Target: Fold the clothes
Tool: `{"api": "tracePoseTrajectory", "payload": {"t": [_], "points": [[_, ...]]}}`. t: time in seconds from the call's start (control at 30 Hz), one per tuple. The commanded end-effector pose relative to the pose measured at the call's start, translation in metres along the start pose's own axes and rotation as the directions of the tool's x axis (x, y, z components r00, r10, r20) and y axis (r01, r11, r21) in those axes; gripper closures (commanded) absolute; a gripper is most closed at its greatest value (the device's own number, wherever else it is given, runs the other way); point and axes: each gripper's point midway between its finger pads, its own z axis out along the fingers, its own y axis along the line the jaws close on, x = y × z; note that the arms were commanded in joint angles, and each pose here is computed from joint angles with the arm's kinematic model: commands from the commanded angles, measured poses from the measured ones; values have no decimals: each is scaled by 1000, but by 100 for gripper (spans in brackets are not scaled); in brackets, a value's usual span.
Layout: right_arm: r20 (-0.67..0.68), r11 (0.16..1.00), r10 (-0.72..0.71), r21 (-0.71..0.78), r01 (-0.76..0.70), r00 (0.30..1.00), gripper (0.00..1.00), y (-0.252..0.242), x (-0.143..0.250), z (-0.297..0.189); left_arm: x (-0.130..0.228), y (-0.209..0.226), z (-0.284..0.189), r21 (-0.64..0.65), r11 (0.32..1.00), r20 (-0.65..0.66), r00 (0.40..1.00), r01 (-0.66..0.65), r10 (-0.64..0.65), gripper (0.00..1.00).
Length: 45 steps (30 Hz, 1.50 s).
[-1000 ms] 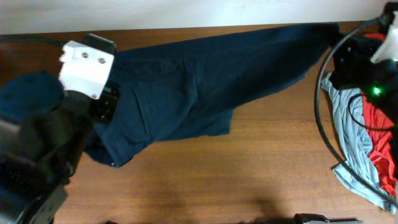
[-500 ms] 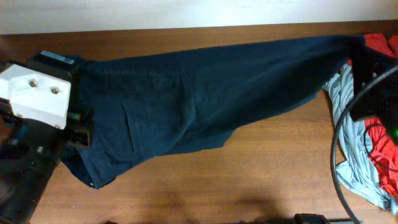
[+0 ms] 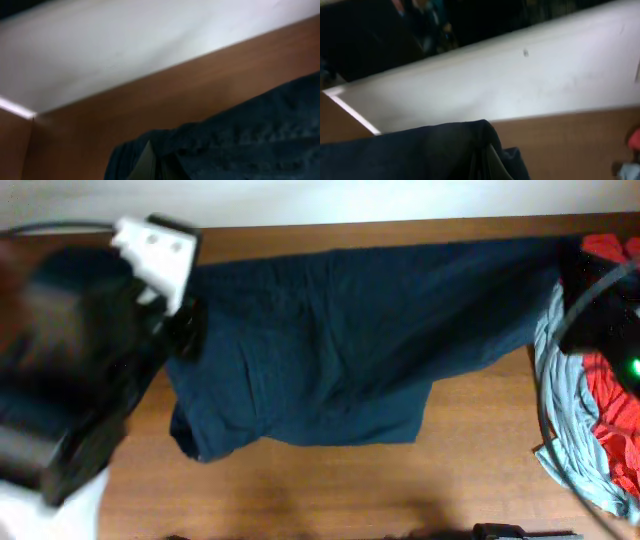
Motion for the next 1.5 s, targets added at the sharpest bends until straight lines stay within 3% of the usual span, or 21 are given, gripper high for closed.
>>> {"api": "tracePoseTrajectory", "payload": {"t": [0.0, 0.27, 0.33, 0.37, 0.4, 0.43, 0.47, 0.53, 0.57, 0.73, 0.9, 1.1, 1.2, 1.3, 1.47], "points": [[-134, 997, 71, 31, -67, 988, 96, -28, 22, 58, 12, 15, 63, -110, 994, -134, 990, 21, -36, 99], [-425, 979, 203, 107, -173, 882, 96, -97, 112, 194, 68, 29, 202, -161, 987, -399, 914, 8, -72, 98], [-456, 981, 195, 91, -173, 868, 94, -111, 131, 227, 75, 32, 236, -173, 985, -406, 910, 14, -84, 84], [-465, 987, 157, 42, -156, 871, 79, -114, 139, 245, 78, 34, 253, -181, 983, -402, 911, 21, -93, 80], [-467, 989, 126, -7, -146, 875, 57, -114, 144, 256, 80, 37, 265, -189, 982, -395, 913, 27, -101, 75], [-466, 989, 97, -56, -139, 879, 47, -114, 148, 268, 83, 40, 275, -199, 979, -394, 913, 30, -108, 64], [-465, 987, 98, -67, -145, 880, 41, -116, 151, 273, 86, 45, 281, -213, 977, -398, 910, 30, -115, 54], [-469, 986, 103, -65, -151, 877, 37, -119, 153, 275, 92, 56, 280, -238, 971, -411, 903, 29, -128, 47], [-472, 986, 105, -64, -152, 875, 35, -118, 153, 272, 93, 61, 275, -252, 967, -417, 899, 25, -132, 41], [-515, 991, 54, -79, -111, 855, 33, -107, 154, 246, 87, 74, 235, -277, 961, -440, 891, -15, -113, 38], [-579, 995, 67, -24, -99, 812, 33, -104, 162, 215, 71, 76, 192, -279, 960, -402, 909, -6, -112, 26], [-631, 999, 7, -29, -33, 776, 33, -96, 165, 178, 55, 72, 126, -252, 966, -363, 931, -51, -46, 25], [-614, 999, -46, -24, 39, 788, 29, -89, 151, 149, 42, 77, 71, -262, 965, -270, 961, -12, -62, 24], [-573, 995, -87, -12, 97, 815, 26, -77, 132, 114, 37, 67, 16, -192, 980, -168, 982, 56, -89, 24], [-548, 998, -32, 20, 51, 836, 19, -57, 122, 70, 66, 58, -21, -160, 981, -216, 965, 113, -147, 27]]}}
